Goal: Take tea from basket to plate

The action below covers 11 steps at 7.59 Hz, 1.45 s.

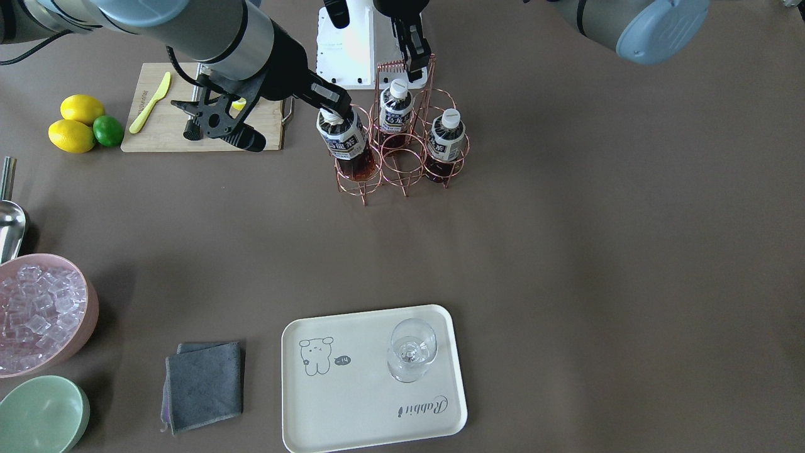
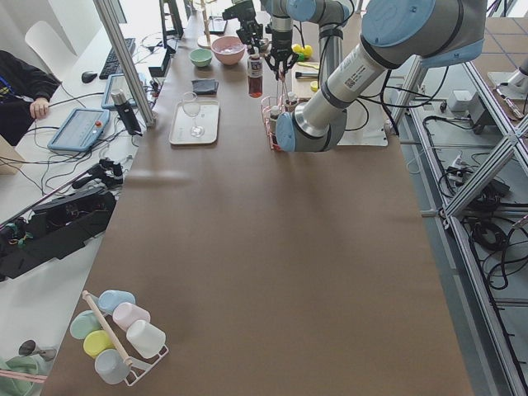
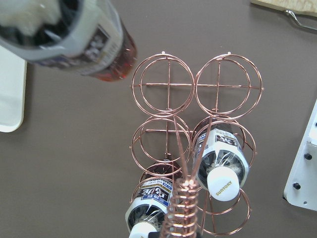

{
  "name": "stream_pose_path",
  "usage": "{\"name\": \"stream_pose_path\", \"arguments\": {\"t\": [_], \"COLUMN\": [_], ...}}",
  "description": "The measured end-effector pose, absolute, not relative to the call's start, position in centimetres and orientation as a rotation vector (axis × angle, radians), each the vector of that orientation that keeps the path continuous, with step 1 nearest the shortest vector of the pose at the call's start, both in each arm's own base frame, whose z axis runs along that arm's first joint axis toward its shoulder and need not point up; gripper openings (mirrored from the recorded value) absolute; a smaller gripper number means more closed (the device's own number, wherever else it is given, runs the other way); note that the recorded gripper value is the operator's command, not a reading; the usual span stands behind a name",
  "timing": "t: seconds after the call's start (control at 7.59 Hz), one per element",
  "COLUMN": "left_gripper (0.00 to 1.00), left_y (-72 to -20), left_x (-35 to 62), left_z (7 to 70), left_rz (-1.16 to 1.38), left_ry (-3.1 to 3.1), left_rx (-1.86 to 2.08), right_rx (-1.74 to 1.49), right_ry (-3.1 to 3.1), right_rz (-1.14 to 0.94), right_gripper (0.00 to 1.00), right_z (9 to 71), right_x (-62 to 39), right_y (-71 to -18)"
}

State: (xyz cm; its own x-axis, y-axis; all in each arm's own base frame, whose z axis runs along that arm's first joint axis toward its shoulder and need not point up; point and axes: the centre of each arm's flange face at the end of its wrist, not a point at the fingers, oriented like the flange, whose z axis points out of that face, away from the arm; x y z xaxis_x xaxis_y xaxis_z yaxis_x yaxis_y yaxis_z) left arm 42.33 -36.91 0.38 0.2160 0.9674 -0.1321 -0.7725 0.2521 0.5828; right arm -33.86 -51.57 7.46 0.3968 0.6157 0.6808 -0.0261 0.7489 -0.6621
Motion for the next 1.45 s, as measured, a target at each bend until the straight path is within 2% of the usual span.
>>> {"name": "stream_pose_path", "arguments": {"t": [0.53, 1.05, 1.45], "left_gripper": [0.0, 0.0, 0.0], "left_y": [-36.9, -37.1, -39.1], "left_x": [42.2, 41.6, 38.5], "left_z": [0.2, 0.2, -0.3], "left_rz": [1.265, 1.265, 1.262], "left_ry": [0.526, 0.52, 0.512], "left_rx": [0.438, 0.435, 0.443], "right_rx": [-0.595, -0.557, -0.555], "right_ry": [-1.086, -1.037, -1.002], "right_rz": [0.488, 0.431, 0.399], "right_gripper": [0.0, 0.0, 0.0], "right_z": [5.1, 11.3, 15.7], "right_x": [-33.5, -34.1, -35.0], "right_y": [-62.7, -69.5, -72.1]}}
